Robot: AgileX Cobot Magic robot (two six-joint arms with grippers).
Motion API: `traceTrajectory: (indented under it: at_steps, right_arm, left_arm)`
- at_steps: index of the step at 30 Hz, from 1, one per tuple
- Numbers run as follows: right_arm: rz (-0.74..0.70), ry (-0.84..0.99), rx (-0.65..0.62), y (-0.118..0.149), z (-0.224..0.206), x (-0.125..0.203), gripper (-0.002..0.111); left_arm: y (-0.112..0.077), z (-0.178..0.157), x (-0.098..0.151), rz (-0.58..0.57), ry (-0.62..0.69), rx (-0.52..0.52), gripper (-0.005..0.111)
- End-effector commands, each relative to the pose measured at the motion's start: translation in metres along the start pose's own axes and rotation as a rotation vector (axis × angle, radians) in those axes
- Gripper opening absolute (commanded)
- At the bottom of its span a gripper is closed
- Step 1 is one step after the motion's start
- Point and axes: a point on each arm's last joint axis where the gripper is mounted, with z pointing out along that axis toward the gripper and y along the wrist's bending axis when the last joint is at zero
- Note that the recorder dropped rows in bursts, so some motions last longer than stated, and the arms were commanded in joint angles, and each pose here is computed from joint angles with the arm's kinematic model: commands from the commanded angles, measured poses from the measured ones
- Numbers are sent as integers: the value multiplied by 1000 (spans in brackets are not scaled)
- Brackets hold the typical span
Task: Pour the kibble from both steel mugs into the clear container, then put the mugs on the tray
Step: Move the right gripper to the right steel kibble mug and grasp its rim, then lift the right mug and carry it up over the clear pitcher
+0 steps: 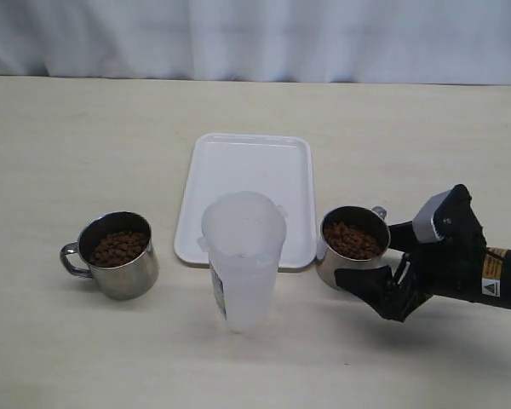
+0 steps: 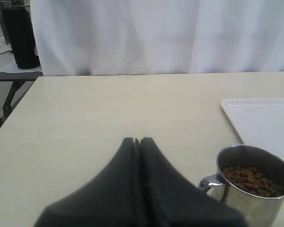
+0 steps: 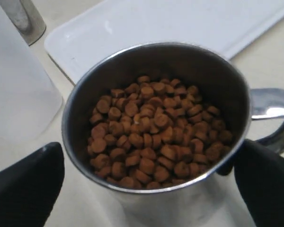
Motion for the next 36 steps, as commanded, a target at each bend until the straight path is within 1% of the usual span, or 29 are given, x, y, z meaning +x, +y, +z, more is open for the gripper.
traceTrajectory:
  at_steps: [1,3,6,13,19,25,32,36]
  right_arm:
    - [-120,-71,-44,-1,5,-1,69]
    - [-163,-89,-50,-1,6,-2,69]
    - [-183,-98,-53,-3,9,-1,69]
    - [-166,-166,-67,-5,13,-4,69]
    - [-177,-159,-73,-6,15,-1,69]
    - [-195,-154,-77,-13,23,4,69]
    - [-215,-166,-71,-26,32,2,69]
    - [-198,-179,-72,-27,34,4,69]
  left_arm:
    - [0,0,0,3,-7,-3,0]
    - [0,0,0,3,-7,-3,0]
    - [0,0,0,3,-7,-3,0]
    - [0,0,0,3,-7,-3,0]
    - [0,0,0,3,-7,-3,0]
    - [0,0,0,3,-5,-3,0]
    - [0,0,0,3,-5,-3,0]
    - [0,0,0,3,-5,-3,0]
